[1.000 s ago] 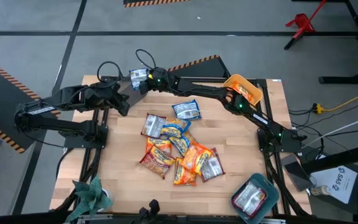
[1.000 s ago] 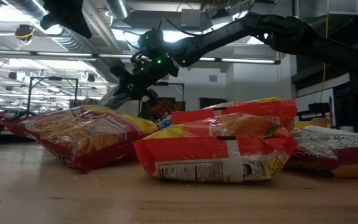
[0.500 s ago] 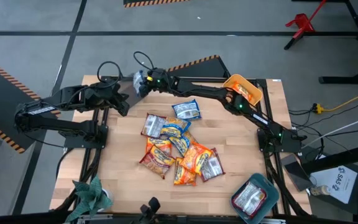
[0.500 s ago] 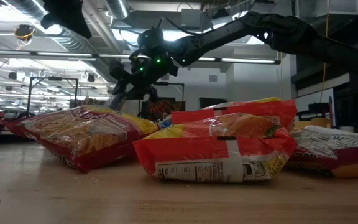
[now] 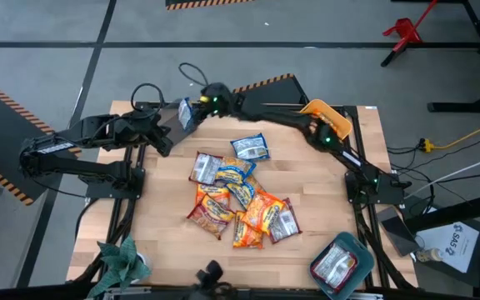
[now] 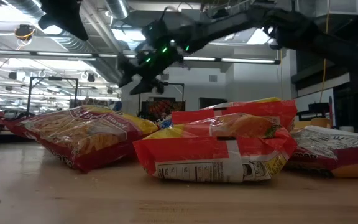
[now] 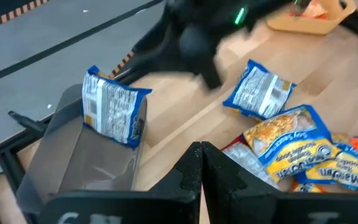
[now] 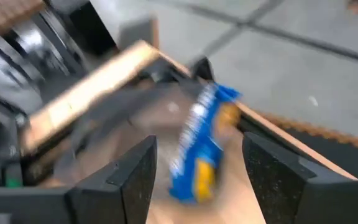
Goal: Sort Maruchan noodles
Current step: Put the blue noodle pack into the black bin
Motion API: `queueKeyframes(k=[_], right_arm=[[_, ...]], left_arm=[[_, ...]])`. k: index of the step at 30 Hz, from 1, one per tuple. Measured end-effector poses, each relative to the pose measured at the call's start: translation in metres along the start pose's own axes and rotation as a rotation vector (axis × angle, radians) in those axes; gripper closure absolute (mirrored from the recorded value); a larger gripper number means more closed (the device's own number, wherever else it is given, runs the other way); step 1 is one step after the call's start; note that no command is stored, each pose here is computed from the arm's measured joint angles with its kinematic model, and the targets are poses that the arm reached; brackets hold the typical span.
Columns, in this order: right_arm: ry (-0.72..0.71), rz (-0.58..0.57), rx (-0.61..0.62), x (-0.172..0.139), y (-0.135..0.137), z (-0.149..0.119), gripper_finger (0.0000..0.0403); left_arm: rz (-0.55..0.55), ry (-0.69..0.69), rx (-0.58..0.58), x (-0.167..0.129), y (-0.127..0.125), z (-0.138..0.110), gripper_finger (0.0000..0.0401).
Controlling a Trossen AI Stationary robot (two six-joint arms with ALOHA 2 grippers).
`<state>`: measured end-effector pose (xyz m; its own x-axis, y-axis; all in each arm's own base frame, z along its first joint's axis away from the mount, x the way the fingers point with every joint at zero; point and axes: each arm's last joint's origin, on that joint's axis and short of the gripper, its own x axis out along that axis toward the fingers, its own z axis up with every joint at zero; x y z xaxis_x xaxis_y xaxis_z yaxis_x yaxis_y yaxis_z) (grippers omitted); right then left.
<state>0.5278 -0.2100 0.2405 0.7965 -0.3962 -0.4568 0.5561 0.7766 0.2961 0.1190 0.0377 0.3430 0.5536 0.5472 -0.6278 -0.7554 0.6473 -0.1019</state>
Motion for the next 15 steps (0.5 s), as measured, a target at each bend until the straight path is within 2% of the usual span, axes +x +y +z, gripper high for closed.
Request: queueKeyframes(k=[4, 9, 15], right_arm=[[0.187, -0.109, -0.043, -0.040, -0.016, 0.018, 0.0190], [0.398, -0.252, -0.042, -0.101, -0.031, 0.035, 0.0191], [0.646, -0.444, -0.099, -0.153, -0.035, 0.030, 0.0191]], left_arm=[[-0.066, 0.011, -0.010, 0.003, -0.003, -0.001, 0.0401], [-0.245, -0.047, -0.040, 0.018, -0.016, 0.000, 0.0401], [-0.445, -0.113, -0.060, 0.068, -0.043, -0.008, 0.0392]])
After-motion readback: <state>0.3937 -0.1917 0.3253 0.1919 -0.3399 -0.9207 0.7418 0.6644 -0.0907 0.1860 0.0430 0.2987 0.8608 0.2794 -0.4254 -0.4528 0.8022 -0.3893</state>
